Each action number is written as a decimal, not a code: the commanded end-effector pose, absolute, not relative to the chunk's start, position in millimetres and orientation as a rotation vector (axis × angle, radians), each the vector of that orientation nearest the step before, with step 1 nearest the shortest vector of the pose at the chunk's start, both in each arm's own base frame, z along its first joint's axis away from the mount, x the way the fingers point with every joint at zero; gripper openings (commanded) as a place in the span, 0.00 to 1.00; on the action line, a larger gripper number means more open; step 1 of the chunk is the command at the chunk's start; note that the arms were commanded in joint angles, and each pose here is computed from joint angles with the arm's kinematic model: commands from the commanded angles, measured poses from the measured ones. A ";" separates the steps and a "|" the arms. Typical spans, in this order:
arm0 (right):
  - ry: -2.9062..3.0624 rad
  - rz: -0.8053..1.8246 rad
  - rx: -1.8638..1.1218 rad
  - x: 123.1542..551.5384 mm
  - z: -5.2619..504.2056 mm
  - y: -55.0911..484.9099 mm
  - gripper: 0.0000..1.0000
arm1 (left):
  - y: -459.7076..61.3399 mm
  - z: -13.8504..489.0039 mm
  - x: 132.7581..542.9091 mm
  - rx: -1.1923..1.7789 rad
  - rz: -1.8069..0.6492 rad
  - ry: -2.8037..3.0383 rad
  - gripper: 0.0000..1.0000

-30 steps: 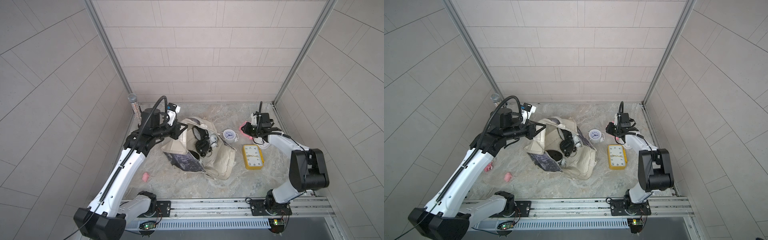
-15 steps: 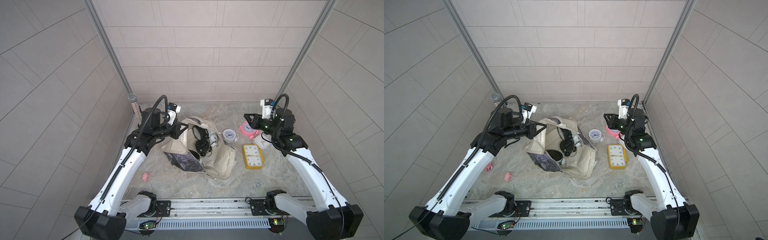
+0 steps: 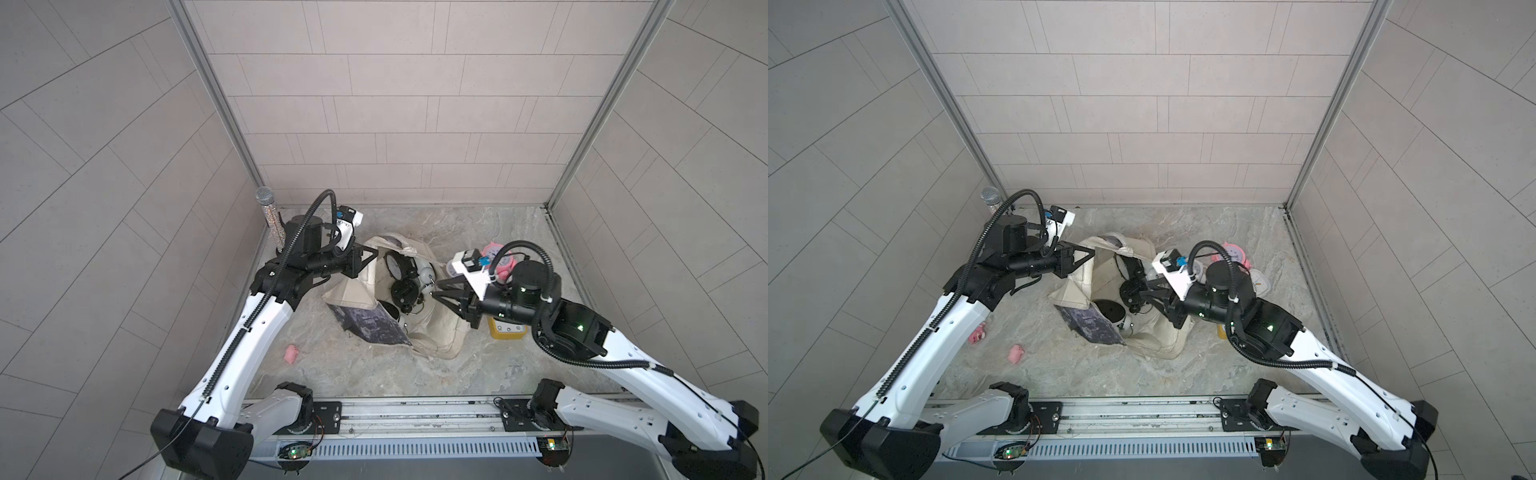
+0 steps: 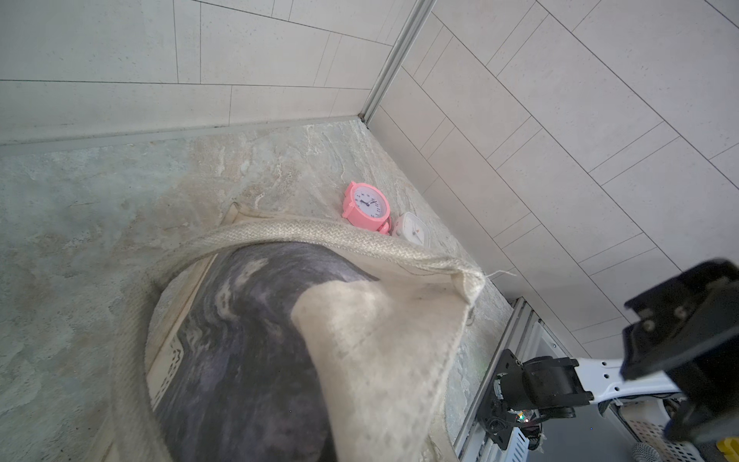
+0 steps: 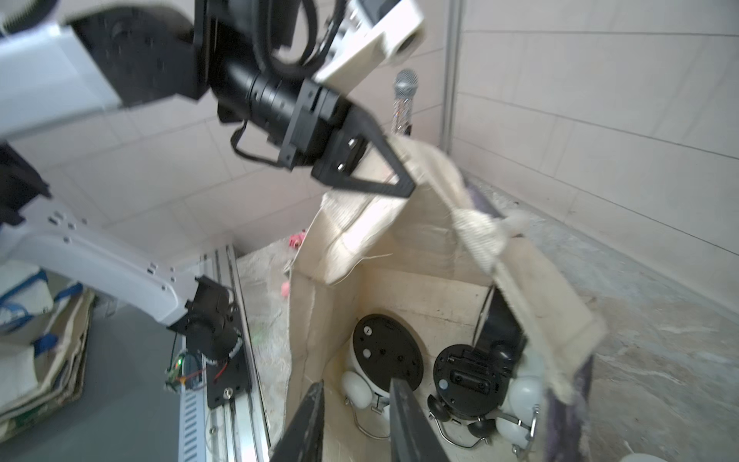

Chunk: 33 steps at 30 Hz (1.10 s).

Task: Take the alarm clock out of the canvas bag
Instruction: Pick up the alarm from the canvas bag.

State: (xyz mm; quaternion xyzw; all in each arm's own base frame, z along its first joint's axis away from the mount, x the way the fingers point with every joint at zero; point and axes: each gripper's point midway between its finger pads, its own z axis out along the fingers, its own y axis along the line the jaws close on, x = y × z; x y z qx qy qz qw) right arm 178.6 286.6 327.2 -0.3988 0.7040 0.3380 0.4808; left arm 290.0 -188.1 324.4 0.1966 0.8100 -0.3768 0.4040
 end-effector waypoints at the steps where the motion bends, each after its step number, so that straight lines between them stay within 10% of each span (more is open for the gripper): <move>1: 1.764 0.573 -1.104 187.1 274.5 298.8 0.31 | -190.6 356.7 291.0 0.539 -0.958 1.931 0.00; 16: 1.846 0.389 -1.364 191.8 145.1 344.5 0.35 | -190.4 356.0 289.3 0.548 -0.955 1.939 0.00; 26: 1.726 0.559 -1.475 135.1 140.1 410.8 0.36 | -195.6 350.3 287.6 0.590 -0.987 1.956 0.00; 33: 1.756 0.230 -1.342 180.7 147.8 392.7 0.36 | -197.1 351.3 281.7 0.610 -1.007 1.937 0.00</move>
